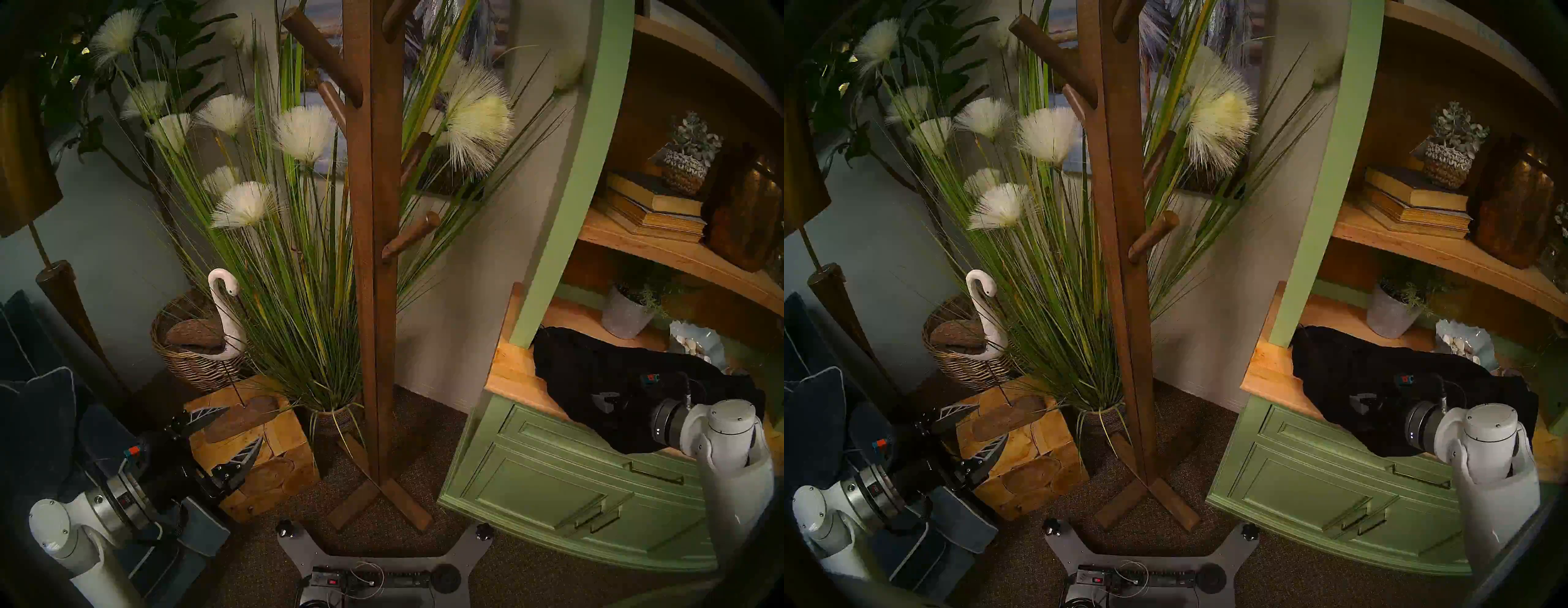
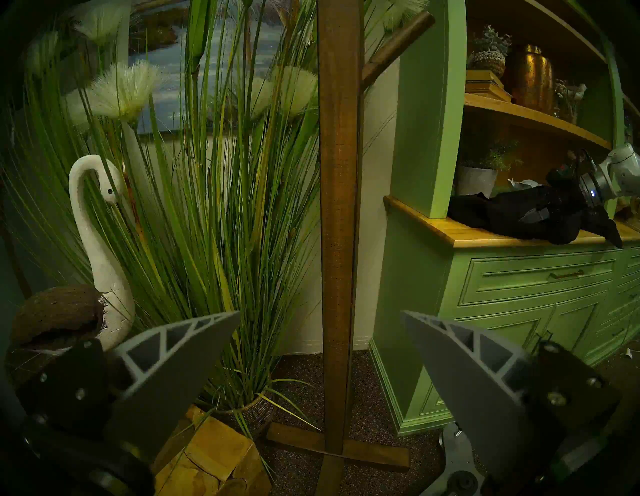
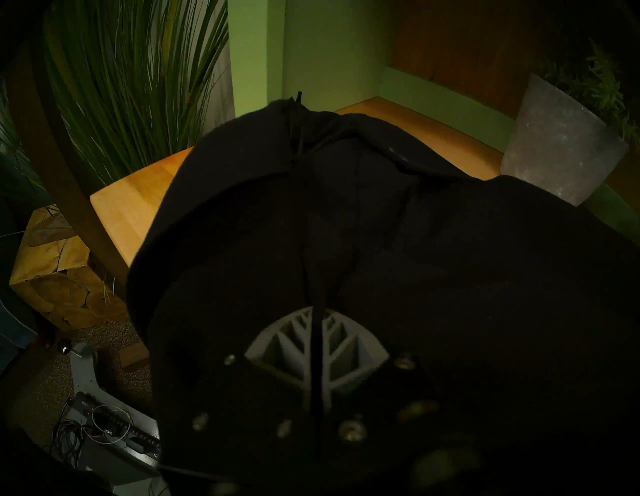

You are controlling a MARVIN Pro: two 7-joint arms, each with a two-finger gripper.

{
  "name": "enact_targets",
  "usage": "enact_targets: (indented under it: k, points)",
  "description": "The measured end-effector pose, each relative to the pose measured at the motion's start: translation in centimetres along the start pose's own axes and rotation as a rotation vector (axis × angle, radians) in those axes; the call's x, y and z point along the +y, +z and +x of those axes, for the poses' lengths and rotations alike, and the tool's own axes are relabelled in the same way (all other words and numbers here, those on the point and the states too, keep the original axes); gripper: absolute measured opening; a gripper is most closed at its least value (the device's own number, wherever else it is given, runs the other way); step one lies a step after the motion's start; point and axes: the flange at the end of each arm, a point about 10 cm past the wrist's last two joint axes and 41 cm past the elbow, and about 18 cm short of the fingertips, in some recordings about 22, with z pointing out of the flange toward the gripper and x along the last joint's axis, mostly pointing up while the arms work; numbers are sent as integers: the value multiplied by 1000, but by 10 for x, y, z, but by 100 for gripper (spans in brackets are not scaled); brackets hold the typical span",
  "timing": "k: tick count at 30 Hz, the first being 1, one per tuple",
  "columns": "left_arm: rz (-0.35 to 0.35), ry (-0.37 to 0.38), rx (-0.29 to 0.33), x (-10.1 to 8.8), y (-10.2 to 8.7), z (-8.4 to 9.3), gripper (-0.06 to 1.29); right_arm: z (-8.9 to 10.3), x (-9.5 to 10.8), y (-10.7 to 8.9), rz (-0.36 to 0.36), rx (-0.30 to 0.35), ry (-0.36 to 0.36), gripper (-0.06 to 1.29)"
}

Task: Pick up jacket and place on coat hanger

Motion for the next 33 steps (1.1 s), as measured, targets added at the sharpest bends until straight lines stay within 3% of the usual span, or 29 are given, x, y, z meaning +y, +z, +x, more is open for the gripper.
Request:
enact_targets:
  k: [9,16,25,33]
  points:
    - [0,0,0,0,0,0,126,4,-26,-10,41,104,-33,-3]
    - [0,0,-1,0,0,0,126,2,-63,-11,70,205,-25,-3]
    - [0,0,-2,0,0,0,126,8,-77,-17,-51,341,13,-3]
    - [0,0,-2,0,0,0,126,-3,-73,-17,-235,414,70,-3]
